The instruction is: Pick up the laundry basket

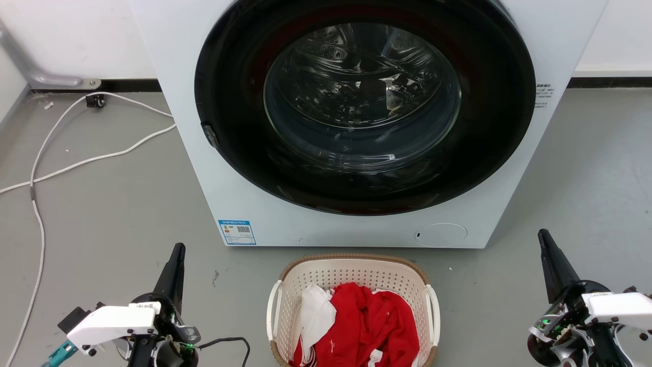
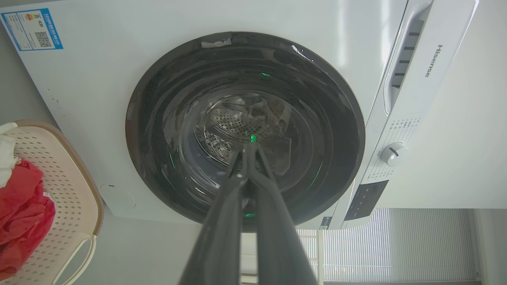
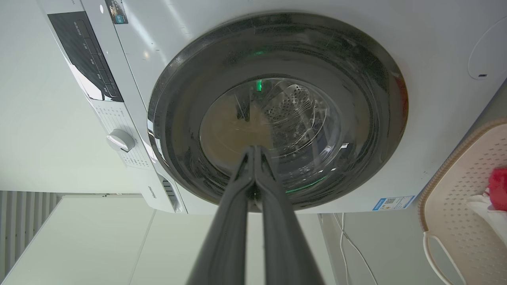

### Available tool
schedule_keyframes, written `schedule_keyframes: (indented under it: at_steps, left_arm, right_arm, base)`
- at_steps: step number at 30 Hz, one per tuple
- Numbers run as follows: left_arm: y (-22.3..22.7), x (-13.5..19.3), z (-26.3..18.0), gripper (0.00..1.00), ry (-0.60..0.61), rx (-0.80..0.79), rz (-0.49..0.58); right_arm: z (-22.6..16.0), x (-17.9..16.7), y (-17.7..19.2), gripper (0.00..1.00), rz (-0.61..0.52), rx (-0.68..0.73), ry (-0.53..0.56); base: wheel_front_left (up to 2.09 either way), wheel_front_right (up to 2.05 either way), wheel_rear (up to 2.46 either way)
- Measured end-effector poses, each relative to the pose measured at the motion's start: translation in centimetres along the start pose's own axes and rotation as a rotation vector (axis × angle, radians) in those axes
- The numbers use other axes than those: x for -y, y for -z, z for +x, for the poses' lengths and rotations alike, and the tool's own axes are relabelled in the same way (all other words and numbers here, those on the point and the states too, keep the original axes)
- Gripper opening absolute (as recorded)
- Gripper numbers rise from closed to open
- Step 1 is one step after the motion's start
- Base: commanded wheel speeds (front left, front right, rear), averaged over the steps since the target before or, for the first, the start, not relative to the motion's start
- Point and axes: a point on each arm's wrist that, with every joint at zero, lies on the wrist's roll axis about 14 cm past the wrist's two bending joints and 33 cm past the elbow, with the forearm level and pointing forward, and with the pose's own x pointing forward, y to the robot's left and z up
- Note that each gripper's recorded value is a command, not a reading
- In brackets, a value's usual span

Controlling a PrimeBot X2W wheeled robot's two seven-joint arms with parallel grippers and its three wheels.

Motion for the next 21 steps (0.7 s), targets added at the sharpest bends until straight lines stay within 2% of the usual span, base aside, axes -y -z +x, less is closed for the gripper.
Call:
schedule_keyframes:
  at_steps: [8, 9, 15, 21]
  left_arm:
    - [0.0, 0.0, 0.0, 0.0, 0.0, 0.0, 0.0]
    - [0.0, -0.2, 0.0, 1.0, -0.005, 0.0, -0.001]
    - [0.2, -3.2, -1.5, 1.0, -0.094, 0.004, -0.011]
    - [0.1, -2.7, -1.5, 1.0, -0.08, 0.022, 0.017]
  right_arm:
    - [0.0, 0.0, 0.0, 0.0, -0.001, 0.0, 0.0]
    - [0.0, 0.1, 0.0, 1.0, 0.0, 0.0, 0.004]
    - [-1.6, 3.2, 0.0, 1.0, 0.009, 0.009, 0.097]
    - [-1.6, 2.8, 0.0, 1.0, -0.01, 0.022, 0.084]
  base:
    - [0.0, 0.0, 0.0]
    - [0.0, 0.0, 0.0]
    - [0.0, 0.0, 0.0]
    - [0.0, 0.0, 0.0]
